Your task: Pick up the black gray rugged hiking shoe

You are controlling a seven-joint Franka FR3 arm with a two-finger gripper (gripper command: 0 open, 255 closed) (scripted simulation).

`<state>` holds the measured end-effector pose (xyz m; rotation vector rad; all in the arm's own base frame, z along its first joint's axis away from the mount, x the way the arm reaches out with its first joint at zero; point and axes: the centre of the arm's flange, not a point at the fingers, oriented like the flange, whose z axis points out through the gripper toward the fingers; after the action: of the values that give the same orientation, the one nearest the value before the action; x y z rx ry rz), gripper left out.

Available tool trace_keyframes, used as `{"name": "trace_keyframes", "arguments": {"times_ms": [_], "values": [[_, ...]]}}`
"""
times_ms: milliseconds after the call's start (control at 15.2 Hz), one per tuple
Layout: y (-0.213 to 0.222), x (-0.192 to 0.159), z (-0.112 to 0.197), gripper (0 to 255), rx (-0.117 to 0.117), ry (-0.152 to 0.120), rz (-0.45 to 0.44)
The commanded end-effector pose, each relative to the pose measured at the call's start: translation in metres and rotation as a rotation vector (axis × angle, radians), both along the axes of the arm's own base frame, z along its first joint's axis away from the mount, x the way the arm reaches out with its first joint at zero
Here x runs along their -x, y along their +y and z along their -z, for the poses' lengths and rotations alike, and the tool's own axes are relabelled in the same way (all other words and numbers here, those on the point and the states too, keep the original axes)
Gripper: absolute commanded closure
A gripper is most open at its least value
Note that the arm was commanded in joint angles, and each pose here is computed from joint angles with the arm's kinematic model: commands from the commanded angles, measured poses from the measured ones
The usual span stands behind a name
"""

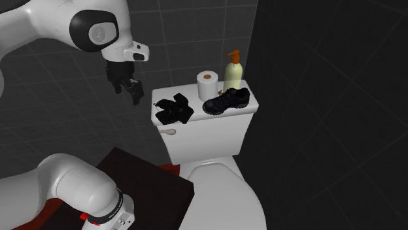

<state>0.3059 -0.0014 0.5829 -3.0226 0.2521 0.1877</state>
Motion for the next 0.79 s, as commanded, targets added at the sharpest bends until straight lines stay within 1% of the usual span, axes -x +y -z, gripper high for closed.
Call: {"name": "trace_keyframes", "arguments": {"times_ms": [0, 726], "values": [[0.000, 0.000, 0.000, 0, 0.000, 0.000, 0.000], [-0.079, -0.108, 0.020, 0, 0.051, -0.035, 0.227]]}}
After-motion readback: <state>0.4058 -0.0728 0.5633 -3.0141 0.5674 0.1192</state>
